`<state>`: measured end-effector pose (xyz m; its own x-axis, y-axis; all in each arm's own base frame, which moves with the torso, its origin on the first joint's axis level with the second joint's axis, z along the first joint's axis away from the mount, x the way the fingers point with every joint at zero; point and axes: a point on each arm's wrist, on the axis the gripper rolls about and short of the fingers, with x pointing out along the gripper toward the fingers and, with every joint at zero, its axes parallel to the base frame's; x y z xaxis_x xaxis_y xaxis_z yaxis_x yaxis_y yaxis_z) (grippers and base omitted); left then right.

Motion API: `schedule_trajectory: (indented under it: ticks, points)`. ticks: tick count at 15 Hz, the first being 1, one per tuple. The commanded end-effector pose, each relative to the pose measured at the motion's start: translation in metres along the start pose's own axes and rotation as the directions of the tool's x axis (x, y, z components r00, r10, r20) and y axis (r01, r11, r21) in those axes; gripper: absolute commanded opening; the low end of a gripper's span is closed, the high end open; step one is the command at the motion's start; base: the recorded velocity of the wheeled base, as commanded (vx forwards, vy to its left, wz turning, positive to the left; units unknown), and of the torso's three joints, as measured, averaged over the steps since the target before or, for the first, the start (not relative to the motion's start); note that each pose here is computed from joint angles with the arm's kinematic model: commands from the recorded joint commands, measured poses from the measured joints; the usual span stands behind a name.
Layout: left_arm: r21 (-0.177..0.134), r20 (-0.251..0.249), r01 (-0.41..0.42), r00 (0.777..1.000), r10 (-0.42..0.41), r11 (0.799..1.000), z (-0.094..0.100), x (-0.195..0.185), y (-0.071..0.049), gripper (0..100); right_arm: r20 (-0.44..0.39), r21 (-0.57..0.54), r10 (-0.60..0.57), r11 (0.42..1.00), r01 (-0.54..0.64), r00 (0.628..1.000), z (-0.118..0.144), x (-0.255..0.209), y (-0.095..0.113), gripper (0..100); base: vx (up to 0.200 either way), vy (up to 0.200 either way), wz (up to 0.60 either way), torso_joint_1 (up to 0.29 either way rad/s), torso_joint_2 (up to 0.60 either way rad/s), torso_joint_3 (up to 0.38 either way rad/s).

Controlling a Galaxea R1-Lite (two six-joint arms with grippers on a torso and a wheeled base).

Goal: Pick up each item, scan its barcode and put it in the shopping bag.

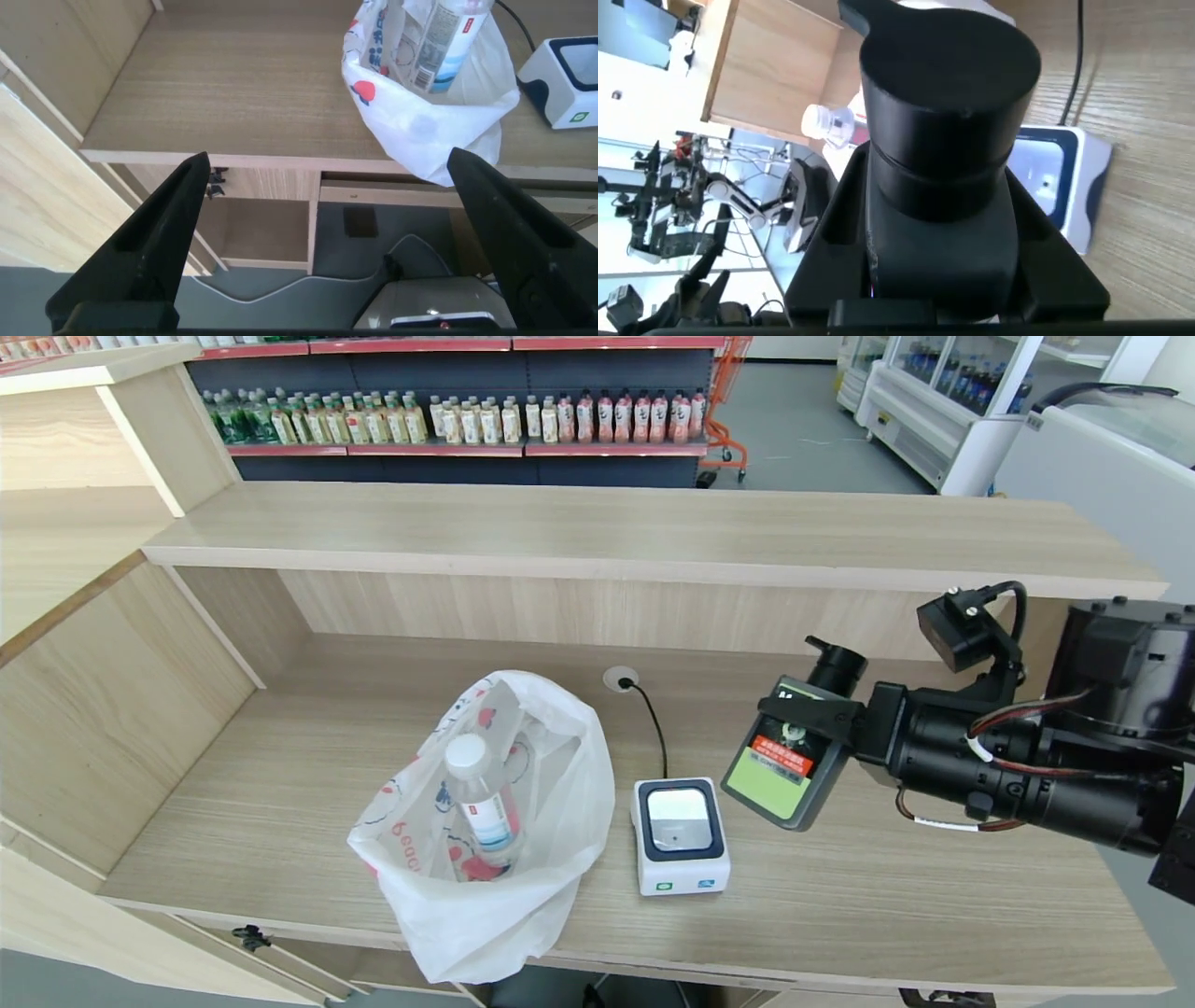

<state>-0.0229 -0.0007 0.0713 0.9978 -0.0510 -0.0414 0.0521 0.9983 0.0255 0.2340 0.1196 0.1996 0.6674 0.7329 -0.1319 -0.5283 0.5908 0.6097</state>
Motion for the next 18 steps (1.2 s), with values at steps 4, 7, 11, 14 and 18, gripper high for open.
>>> schedule_trajectory:
  ticks: [4, 7, 11, 14, 18]
  points:
    - [0.002, 0.000, 0.000, 1.000, 0.000, 1.000, 0.000, 0.000, 0.000, 100, -0.014, -0.002, -0.060, 0.998, 0.060, 0.998, -0.007, 0.008, -0.010, 0, 0.000, 0.000, 0.00, 0.000, 0.00, 0.000]
    - [0.003, 0.000, 0.000, 1.000, 0.000, 1.000, 0.000, 0.000, 0.000, 100, -0.005, -0.028, -0.176, 0.984, 0.176, 0.984, -0.014, 0.022, -0.026, 0, 0.000, 0.000, 0.00, 0.000, 0.00, 0.000]
    - [0.000, 0.000, 0.000, 1.000, 0.000, 1.000, 0.000, 0.000, 0.000, 100, -0.062, -0.020, -0.138, 0.990, 0.137, 0.989, -0.020, 0.031, -0.032, 0, 0.000, 0.000, 0.00, 0.000, 0.00, 0.000]
    - [0.000, -0.001, 0.000, 1.000, 0.000, 1.000, 0.000, 0.000, 0.000, 100, -0.074, -0.036, -0.055, 0.998, 0.052, 0.996, -0.024, 0.044, -0.040, 0, 0.000, 0.000, 0.00, 0.000, 0.00, 0.000]
    - [0.000, 0.000, 0.000, 1.000, 0.000, 1.000, 0.000, 0.000, 0.000, 100, -0.124, -0.159, -0.084, 0.985, 0.064, 0.989, -0.039, 0.063, -0.062, 0, 0.000, 0.000, 0.00, 0.000, 0.00, 0.000]
